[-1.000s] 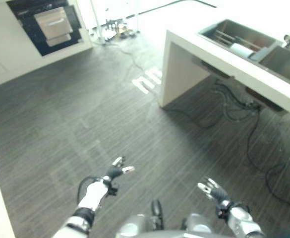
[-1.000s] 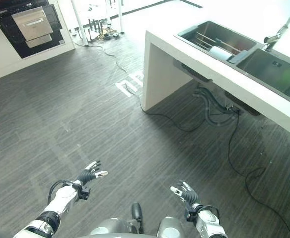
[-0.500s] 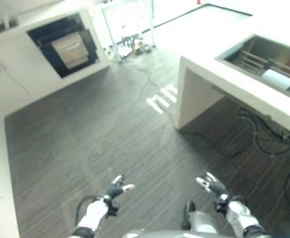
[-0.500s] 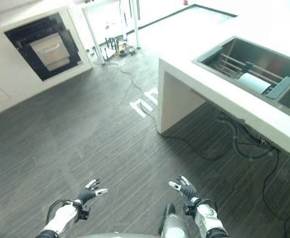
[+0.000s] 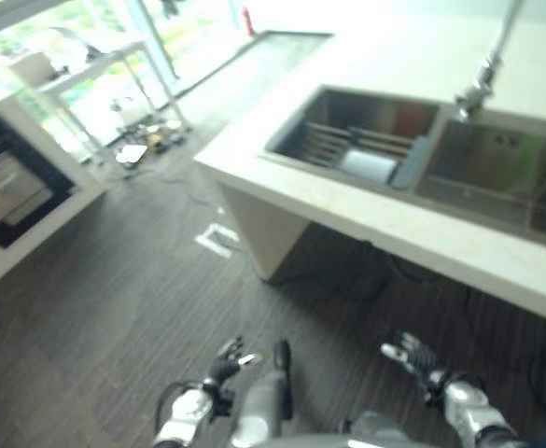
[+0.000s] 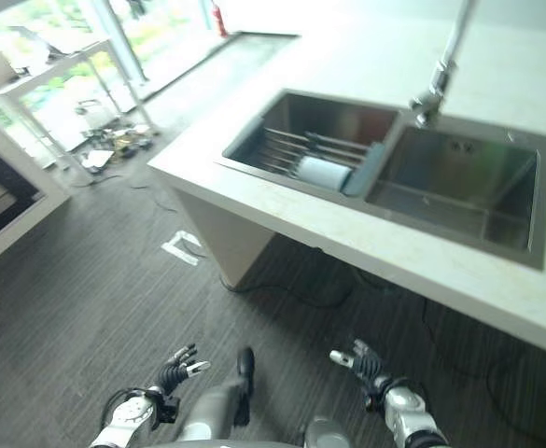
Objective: Place the dishes in the dishwasher.
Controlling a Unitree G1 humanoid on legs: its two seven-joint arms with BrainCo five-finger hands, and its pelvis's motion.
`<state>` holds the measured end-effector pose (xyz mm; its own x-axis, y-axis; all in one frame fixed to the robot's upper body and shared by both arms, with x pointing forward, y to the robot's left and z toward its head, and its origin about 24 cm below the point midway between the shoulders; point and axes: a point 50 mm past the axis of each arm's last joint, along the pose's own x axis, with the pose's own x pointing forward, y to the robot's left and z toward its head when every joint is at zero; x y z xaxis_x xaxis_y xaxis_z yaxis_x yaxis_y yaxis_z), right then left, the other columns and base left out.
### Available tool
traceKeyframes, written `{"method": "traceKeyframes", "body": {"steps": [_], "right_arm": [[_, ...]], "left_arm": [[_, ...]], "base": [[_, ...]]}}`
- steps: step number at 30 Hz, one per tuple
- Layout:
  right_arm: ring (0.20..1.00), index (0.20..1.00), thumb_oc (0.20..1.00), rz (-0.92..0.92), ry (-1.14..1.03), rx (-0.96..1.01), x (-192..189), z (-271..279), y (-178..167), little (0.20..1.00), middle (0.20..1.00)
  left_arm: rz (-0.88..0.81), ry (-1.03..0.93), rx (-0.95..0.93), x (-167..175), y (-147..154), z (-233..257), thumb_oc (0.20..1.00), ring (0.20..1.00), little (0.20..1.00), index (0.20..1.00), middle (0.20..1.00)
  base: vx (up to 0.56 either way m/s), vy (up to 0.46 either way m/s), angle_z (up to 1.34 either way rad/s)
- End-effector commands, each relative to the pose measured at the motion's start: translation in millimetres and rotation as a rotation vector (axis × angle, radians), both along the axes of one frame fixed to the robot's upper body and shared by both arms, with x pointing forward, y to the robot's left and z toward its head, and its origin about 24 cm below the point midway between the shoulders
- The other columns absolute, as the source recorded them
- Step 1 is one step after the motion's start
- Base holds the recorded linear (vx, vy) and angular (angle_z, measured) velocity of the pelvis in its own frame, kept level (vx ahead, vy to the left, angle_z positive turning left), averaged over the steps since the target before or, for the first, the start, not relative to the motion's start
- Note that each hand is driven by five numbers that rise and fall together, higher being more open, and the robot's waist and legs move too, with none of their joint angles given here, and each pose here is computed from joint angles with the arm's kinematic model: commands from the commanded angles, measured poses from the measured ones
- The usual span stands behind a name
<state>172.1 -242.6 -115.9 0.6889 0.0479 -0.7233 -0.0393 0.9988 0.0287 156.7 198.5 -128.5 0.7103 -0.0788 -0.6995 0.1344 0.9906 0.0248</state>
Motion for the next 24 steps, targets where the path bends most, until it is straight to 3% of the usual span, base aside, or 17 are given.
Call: {"method": "traceKeyframes", "body": {"steps": [1,8,18,24], "right_arm": [[1.0,1.0,1.0,0.011,-0.089,-0.005,23,13,4,1.0,1.0],[1.0,1.0,1.0,-0.056,-0.023,0.003,4,-2,3,1.0,1.0],[1.0,1.0,1.0,-0.228,0.042,-0.11,-5,-10,-8,1.0,1.0],[1.0,1.0,1.0,-0.274,0.164,-0.145,-22,-19,-18,1.0,1.0]], "left_arm": [[-0.016,-0.165,-0.004,40,6,27,1.0,1.0,1.0,1.0,1.0],[-0.015,-0.176,0.048,45,15,28,1.0,1.0,1.0,1.0,1.0],[0.001,-0.143,0.073,40,23,23,1.0,1.0,1.0,1.0,1.0],[0.18,-0.065,0.034,26,37,15,1.0,1.0,1.0,1.0,1.0]], "base": [[0.16,0.233,-0.49],[0.07,0.179,0.24],[0.0,0.132,-0.3],[0.04,-0.07,-0.97]]}}
